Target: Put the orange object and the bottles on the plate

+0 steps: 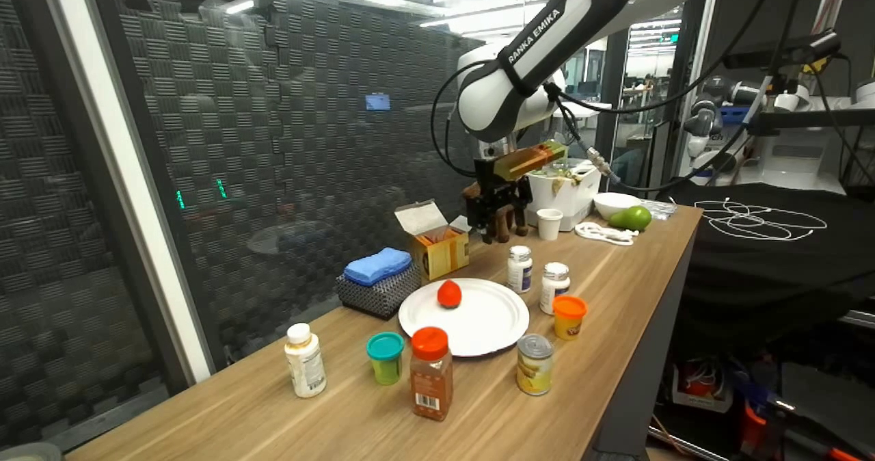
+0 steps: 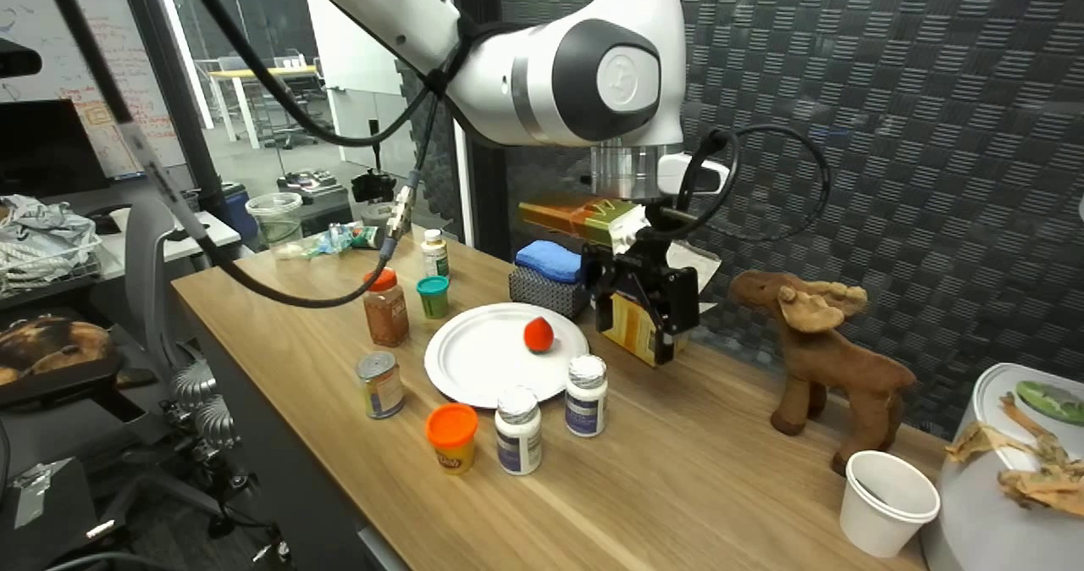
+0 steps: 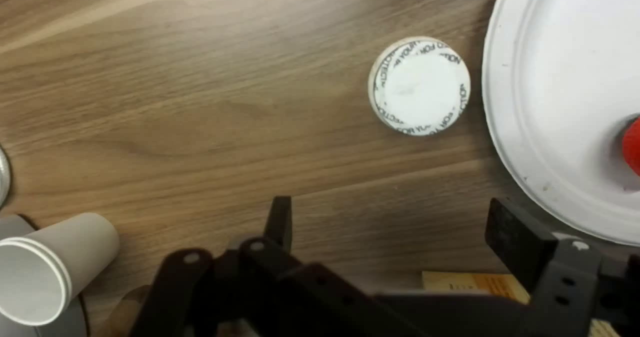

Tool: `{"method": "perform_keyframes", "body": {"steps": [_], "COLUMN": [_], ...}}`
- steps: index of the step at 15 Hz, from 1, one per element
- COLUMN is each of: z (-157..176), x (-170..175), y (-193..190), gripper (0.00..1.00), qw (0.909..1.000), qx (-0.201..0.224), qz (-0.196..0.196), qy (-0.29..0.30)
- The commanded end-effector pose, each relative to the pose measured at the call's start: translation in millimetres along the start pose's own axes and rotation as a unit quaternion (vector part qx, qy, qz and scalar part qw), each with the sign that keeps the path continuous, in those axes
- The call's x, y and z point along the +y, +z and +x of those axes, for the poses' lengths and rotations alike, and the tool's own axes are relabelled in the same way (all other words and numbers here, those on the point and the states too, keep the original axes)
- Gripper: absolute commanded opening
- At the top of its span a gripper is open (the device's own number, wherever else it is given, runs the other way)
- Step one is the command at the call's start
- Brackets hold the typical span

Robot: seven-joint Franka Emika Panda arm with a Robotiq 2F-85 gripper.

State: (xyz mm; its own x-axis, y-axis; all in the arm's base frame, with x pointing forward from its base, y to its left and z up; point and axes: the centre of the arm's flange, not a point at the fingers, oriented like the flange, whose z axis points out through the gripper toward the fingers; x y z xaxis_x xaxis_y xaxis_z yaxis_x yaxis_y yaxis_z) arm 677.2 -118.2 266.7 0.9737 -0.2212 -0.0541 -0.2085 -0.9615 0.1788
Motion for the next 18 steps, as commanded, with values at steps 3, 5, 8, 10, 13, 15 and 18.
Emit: {"method": "perform_keyframes", "body": {"steps": [3,5,8,10,13,15,18], "z": [-21,-25,-27,-26,-30,-33,-40], "x": [7,8,5,2,-3,-6,-8], "y": [6,9,18,22,21,20,18], "gripper": [1.00,1.00,1.00,1.00,0.73,0.56,0.33], "qw": [0.9998,0.9995,0.9986,0.9980,0.9974,0.9973,0.9974], "qx": [-0.007,-0.013,-0.028,-0.033,-0.036,-0.034,-0.032], "qz": [0.013,0.016,0.020,0.023,0.025,0.025,0.021], "qy": [-0.012,-0.022,-0.041,-0.050,-0.057,-0.060,-0.061]}}
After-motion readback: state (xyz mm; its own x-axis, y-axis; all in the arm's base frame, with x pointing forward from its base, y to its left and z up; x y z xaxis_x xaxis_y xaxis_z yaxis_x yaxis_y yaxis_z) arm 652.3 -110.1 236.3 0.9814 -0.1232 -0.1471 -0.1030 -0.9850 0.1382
